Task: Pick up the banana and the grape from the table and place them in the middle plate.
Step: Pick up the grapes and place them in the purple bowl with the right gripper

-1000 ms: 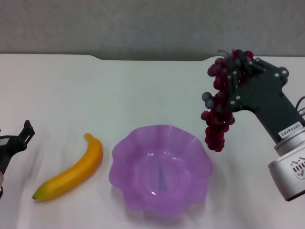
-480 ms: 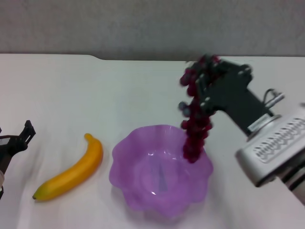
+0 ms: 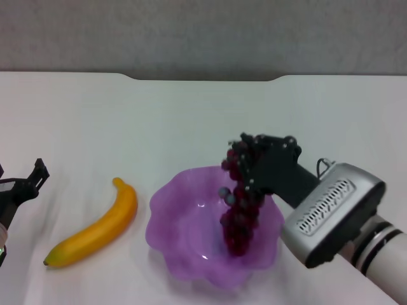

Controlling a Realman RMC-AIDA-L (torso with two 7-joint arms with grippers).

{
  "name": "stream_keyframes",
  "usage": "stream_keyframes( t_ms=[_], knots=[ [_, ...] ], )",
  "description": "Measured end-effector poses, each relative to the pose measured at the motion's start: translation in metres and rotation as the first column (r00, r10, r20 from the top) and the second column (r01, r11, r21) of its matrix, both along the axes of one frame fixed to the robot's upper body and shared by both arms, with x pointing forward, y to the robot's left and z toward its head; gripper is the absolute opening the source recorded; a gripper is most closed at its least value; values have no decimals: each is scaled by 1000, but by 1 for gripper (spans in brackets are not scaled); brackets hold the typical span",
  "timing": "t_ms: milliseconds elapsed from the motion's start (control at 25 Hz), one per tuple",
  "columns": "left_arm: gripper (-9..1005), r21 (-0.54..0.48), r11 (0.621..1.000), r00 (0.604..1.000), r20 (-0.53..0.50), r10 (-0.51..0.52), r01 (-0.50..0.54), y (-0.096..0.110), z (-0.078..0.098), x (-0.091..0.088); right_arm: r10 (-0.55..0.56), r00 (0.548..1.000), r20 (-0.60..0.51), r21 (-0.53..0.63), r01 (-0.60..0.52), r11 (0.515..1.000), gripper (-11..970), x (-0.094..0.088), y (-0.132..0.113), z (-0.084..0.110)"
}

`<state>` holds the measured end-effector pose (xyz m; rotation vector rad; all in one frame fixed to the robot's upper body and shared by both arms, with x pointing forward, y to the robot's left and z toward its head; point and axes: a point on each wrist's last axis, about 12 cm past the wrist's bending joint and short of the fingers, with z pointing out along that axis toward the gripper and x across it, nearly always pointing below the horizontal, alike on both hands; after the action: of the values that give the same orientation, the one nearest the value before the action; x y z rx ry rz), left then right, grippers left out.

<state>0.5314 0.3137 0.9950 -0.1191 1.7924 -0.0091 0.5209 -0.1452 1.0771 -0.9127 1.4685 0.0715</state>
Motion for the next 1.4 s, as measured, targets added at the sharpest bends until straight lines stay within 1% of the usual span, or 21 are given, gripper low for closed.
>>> stream_keyframes(
  t_ms=[120,240,360,520,720,960,1120,1200,1320,1400],
  knots=[
    [862,0,1000,1000,2,-2,2,-1,1,1,-9,994,-111,-19,6,1000,169,7,3,-8],
    [862,1,1000,1000,2,-5,5,-1,1,1,-11,978,-206,-45,2,999,178,15,6,-14],
    [862,1,1000,1000,4,-10,10,-3,1,3,1,965,-262,-76,-21,997,188,19,12,-15],
    [861,2,1000,1000,6,-16,16,-4,2,5,9,955,-296,-93,-38,995,200,19,15,-17],
    [861,0,1000,1000,3,-12,12,-3,2,4,-1,942,-337,-90,-31,995,216,17,13,-21],
    [860,3,1000,1000,-1,-14,14,-3,1,2,-16,945,-328,-107,-20,994,235,18,7,-27],
    [860,3,1000,1000,-1,-12,12,-2,1,2,-10,950,-311,-100,-23,995,247,17,8,-27],
    [860,3,1000,1000,0,-12,12,-2,1,3,-6,953,-301,-96,-25,995,488,17,9,-26],
    [860,5,1000,1000,1,-12,12,-2,1,3,17,966,-259,-75,-37,996,554,13,13,-25],
    [859,5,1000,1000,2,-10,10,-2,1,3,41,979,-200,-49,-52,997,598,10,17,-22]
  ],
)
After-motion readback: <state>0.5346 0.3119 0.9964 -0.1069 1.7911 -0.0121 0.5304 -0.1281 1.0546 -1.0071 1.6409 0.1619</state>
